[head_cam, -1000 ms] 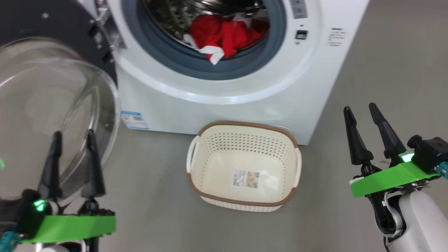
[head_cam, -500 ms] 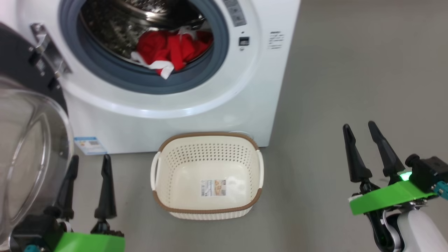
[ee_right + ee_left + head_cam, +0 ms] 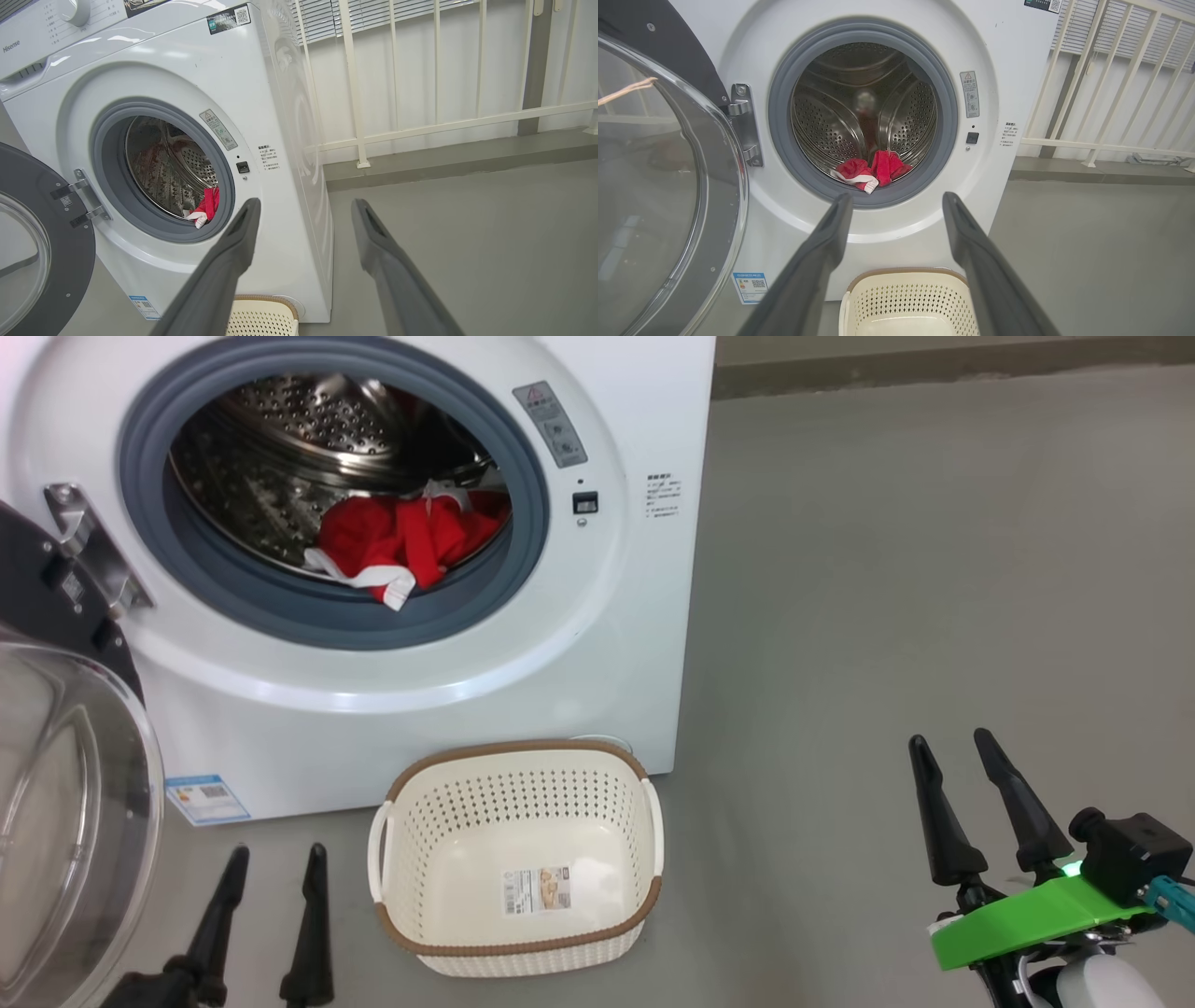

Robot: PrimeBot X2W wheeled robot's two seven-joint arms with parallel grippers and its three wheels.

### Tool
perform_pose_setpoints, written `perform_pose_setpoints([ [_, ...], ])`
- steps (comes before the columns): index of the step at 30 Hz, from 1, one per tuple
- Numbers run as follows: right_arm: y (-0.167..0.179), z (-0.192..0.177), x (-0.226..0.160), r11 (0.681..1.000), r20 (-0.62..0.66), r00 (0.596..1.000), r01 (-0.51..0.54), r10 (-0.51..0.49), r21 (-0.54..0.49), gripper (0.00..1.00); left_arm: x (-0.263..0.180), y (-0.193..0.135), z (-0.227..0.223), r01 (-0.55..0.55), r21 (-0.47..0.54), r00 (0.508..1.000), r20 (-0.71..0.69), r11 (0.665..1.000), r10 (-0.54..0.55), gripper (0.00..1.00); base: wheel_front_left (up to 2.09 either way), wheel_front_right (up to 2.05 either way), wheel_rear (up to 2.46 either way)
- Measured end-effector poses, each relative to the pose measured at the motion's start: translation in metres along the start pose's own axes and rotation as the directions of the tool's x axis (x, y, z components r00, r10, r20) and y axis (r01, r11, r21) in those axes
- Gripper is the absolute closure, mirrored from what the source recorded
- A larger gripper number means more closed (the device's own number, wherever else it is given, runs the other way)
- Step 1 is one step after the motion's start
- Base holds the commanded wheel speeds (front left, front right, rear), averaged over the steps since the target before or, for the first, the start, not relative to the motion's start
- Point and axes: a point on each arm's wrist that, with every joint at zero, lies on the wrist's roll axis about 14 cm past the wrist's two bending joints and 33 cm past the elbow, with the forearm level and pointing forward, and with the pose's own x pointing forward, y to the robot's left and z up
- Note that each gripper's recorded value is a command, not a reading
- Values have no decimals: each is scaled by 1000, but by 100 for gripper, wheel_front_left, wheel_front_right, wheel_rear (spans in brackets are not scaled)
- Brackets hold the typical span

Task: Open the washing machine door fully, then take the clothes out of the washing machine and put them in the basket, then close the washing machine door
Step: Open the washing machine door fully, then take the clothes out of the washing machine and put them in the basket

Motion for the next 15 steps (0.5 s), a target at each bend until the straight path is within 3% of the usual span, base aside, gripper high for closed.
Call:
perform_pose_setpoints([
  [15,-9,-2,-14,1000,-16,1000,17,-17,-18,0,-20,0,-27,3,9,996,-91,1000,-2,0,0,0,0],
])
